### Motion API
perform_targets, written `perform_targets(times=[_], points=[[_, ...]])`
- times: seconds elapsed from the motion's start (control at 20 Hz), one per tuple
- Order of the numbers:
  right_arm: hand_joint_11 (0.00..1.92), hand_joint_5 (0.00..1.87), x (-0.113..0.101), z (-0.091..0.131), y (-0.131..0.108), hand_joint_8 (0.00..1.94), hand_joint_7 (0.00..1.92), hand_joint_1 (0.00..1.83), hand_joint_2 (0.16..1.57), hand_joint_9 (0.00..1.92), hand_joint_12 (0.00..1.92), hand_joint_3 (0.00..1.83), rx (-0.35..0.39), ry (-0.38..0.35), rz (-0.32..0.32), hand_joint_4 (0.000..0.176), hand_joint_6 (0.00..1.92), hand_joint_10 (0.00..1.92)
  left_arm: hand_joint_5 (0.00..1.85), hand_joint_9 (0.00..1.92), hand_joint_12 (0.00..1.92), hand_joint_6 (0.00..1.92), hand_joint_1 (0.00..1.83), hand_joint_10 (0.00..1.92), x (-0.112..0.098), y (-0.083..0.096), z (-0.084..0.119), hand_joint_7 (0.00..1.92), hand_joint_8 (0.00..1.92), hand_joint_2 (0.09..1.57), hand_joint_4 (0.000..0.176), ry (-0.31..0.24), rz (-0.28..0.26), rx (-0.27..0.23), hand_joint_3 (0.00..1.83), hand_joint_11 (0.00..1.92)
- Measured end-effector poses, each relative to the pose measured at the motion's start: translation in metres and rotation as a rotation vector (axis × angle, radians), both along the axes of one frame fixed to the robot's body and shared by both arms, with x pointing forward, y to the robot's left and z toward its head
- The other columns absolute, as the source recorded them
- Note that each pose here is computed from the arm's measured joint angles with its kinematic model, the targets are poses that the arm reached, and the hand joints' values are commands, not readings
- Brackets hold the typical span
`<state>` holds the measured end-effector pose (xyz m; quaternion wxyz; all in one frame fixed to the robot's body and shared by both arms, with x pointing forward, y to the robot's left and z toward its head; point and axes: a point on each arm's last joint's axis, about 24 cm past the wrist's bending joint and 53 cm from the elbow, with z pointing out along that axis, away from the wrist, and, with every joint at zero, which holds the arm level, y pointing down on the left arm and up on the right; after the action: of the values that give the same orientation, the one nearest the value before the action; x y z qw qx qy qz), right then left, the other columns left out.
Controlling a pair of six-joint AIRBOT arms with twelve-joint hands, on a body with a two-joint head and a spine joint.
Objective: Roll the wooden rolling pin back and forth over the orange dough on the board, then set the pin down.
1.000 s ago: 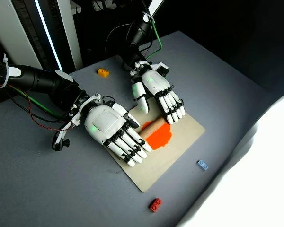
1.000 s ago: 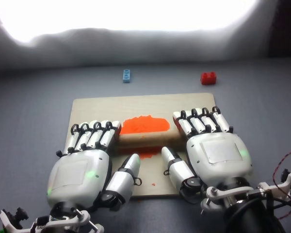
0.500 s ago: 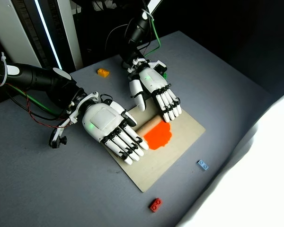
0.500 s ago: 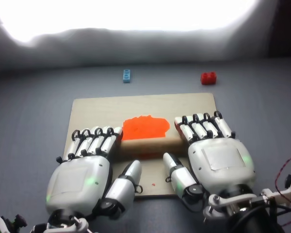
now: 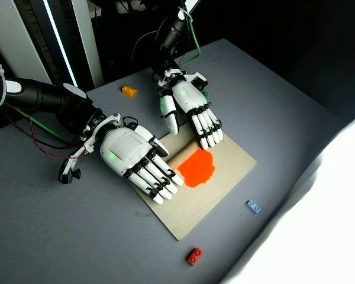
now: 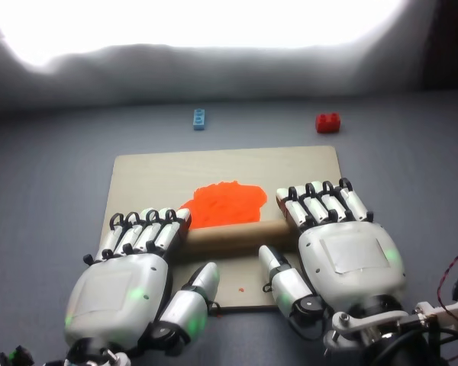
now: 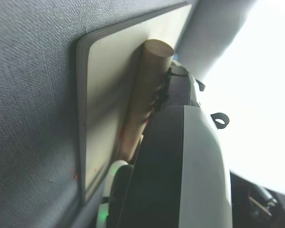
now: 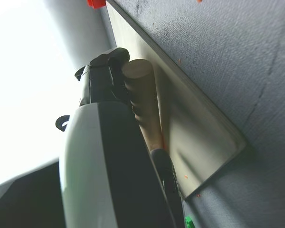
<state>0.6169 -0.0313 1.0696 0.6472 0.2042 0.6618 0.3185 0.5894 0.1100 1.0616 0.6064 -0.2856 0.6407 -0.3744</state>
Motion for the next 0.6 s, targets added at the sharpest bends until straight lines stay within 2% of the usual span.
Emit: perform_targets(times=[0.15, 0.6], points=[[0.0, 0.22, -0.003, -0.001, -0.001, 0.0, 0.25, 0.0, 1.46, 0.2, 0.53, 0.0, -0.008, -0.003, 0.004, 0.0, 0.0, 0.0, 0.25, 0.21, 0.36, 0.0, 0.0, 0.01, -0.005, -0.001, 0.0, 0.26, 0.01, 1.49, 0.0, 0.011, -0.006, -0.006, 0.0, 0.0], [0.0, 0.22, -0.012, -0.002, 0.001, 0.0, 0.26, 0.0, 1.46, 0.22, 0.61, 0.0, -0.014, -0.009, 0.026, 0.0, 0.0, 0.0, 0.28, 0.21, 0.36, 0.01, 0.0, 0.0, -0.023, -0.001, -0.001, 0.27, 0.0, 1.49, 0.0, 0.037, -0.03, -0.001, 0.0, 0.0]])
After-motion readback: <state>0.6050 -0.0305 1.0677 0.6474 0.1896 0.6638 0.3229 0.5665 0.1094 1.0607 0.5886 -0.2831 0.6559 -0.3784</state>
